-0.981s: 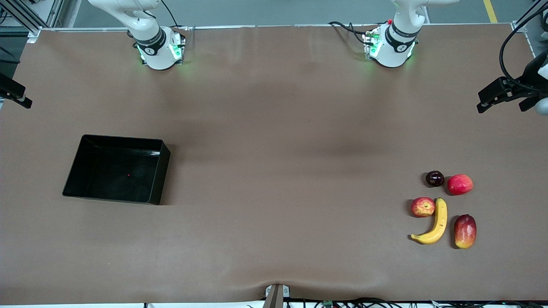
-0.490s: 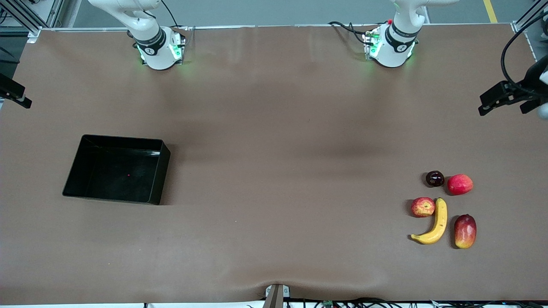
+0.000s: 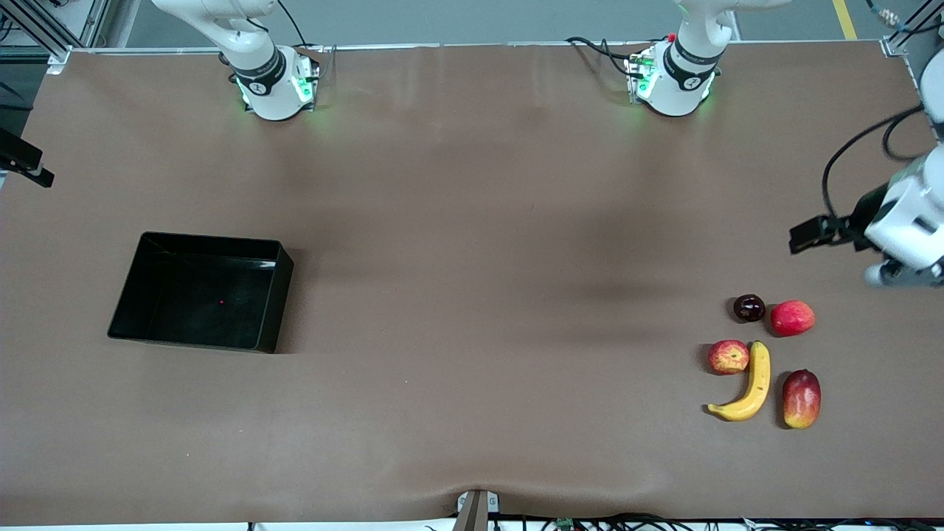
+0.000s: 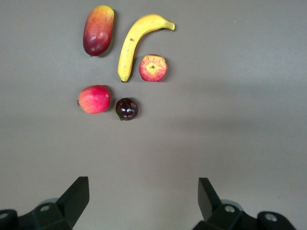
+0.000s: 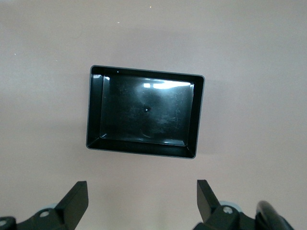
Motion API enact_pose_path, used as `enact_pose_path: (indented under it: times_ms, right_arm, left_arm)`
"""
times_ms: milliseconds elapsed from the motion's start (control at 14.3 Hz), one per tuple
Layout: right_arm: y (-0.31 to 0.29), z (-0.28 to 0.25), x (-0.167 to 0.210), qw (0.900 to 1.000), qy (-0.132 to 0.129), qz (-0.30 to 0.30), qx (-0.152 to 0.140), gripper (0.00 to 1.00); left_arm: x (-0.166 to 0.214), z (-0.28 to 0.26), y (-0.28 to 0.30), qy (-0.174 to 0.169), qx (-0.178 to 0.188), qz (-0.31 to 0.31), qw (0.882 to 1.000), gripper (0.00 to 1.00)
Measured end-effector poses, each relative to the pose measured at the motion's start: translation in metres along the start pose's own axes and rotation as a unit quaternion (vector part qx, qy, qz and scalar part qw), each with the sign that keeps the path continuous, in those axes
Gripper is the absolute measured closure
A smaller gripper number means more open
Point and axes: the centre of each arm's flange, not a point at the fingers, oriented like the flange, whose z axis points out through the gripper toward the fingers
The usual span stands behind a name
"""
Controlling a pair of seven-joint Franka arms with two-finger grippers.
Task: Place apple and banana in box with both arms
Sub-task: 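Move the left gripper over the red-yellow apple beside the banana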
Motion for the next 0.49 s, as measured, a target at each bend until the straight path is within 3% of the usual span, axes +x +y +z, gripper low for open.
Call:
enact_pose_path:
  times_ms: [210, 490]
  right_arm:
    - [0.011, 0.032, 0.015, 1.0, -0.029, 0.009, 0.002, 0.0]
    - [0.031, 0.077, 0.033, 0.998, -0.064, 0.025, 0.004, 0.0]
  left_arm:
    - [0.018, 0.033, 0.001, -0.011, 0.0, 0.001, 1.0, 0.0]
    - [0.042, 0.084, 0.001, -0.001, 0.0, 0.0, 1.0, 0.0]
